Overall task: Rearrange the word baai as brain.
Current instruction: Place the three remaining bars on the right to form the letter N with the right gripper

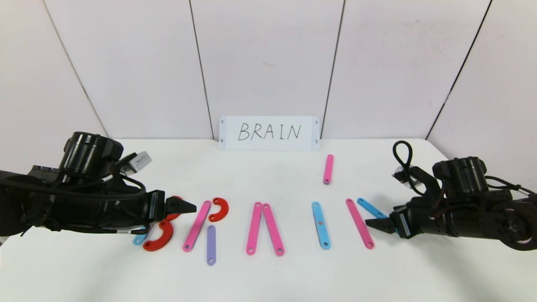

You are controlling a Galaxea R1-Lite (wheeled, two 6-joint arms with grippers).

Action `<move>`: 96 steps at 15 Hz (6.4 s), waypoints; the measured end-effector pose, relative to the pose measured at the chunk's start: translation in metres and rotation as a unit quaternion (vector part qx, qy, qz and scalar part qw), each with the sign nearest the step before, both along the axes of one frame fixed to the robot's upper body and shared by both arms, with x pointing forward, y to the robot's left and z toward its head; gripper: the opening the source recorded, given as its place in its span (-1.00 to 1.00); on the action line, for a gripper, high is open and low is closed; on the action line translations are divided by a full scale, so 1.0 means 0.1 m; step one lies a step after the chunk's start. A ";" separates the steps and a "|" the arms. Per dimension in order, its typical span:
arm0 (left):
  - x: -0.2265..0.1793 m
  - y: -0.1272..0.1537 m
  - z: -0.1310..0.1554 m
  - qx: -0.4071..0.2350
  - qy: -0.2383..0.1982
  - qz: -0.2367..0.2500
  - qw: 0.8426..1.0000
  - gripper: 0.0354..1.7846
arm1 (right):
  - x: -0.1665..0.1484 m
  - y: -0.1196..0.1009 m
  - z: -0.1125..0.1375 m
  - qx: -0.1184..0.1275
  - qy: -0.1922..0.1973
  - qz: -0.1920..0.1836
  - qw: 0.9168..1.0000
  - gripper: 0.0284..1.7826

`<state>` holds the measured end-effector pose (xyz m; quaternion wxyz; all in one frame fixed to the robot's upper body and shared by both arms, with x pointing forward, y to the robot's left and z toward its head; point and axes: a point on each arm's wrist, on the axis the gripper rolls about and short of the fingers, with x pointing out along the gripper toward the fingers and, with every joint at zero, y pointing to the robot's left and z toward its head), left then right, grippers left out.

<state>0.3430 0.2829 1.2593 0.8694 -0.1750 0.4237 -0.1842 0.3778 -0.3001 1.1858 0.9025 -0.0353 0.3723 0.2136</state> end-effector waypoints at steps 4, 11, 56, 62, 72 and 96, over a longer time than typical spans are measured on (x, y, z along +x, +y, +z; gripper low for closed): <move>0.00 -0.01 0.00 0.000 0.000 -0.001 1.000 0.95 | 0.01 0.04 0.02 0.027 0.011 -0.022 0.999 0.94; -0.01 -0.01 0.00 0.000 0.000 -0.002 1.000 0.95 | -0.04 0.19 0.01 0.050 0.031 -0.023 0.998 0.94; -0.01 -0.01 0.01 0.000 -0.002 -0.003 1.000 0.95 | 0.27 0.51 0.01 0.006 -0.004 -0.047 0.999 0.94; -0.01 -0.01 0.01 0.000 -0.003 -0.003 1.000 0.95 | 0.28 0.55 -0.05 -0.025 -0.006 -0.069 0.997 0.94; -0.01 -0.01 0.00 0.000 -0.002 -0.002 1.000 0.95 | 0.30 0.46 -0.06 -0.029 -0.005 -0.086 0.996 0.94; -0.01 -0.01 -0.01 0.001 0.000 -0.003 1.000 0.95 | 0.89 1.03 0.32 0.017 -0.063 -0.153 0.986 0.94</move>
